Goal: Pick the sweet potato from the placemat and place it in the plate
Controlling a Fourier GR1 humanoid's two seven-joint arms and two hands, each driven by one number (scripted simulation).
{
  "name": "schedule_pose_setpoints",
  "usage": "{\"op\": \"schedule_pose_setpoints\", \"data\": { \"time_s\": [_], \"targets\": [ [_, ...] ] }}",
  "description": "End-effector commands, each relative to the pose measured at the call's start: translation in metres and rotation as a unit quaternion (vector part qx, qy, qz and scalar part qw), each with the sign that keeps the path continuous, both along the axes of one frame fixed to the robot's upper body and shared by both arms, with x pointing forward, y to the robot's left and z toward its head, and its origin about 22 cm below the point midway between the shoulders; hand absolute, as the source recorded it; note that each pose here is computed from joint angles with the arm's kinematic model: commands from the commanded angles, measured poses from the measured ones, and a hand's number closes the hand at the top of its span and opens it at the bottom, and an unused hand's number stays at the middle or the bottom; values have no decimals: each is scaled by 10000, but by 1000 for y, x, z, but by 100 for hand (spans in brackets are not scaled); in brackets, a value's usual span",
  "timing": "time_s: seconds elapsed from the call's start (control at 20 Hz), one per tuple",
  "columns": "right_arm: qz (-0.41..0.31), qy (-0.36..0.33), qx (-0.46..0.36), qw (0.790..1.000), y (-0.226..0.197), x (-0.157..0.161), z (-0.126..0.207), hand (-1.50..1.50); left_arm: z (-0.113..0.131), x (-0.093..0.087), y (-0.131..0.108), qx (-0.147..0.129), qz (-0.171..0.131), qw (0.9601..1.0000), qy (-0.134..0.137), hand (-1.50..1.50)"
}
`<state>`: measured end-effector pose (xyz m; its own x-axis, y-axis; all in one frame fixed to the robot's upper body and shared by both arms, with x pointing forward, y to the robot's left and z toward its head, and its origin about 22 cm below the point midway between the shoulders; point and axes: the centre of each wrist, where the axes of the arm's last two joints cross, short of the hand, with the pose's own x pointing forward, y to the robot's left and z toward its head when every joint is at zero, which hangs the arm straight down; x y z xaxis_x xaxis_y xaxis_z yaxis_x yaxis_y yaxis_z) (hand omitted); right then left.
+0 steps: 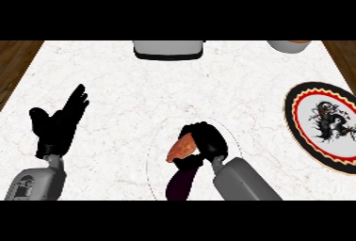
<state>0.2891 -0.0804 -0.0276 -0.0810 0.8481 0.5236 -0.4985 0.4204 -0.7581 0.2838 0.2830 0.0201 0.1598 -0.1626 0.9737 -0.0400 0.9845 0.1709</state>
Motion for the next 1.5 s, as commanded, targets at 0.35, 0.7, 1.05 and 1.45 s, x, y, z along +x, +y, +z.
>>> {"op": "schedule_pose_setpoints", "data": {
  "time_s": [0.35,0.7,1.05,1.45],
  "targets": [
    [2071,102,31,9783,-67,-75,-19,150,-4,-16,20,82,185,9998,83,0],
    [2024,-1997,-180,9586,-151,-94,44,150,-1,-13,7,-67,179,9998,67,0],
    [420,-3939,401,9173,-187,-101,101,150,-7,-19,25,1,309,9995,89,0],
    [-920,-3706,848,9203,-247,-111,123,150,1,-3,3,-30,150,9999,31,0]
  ]
}}
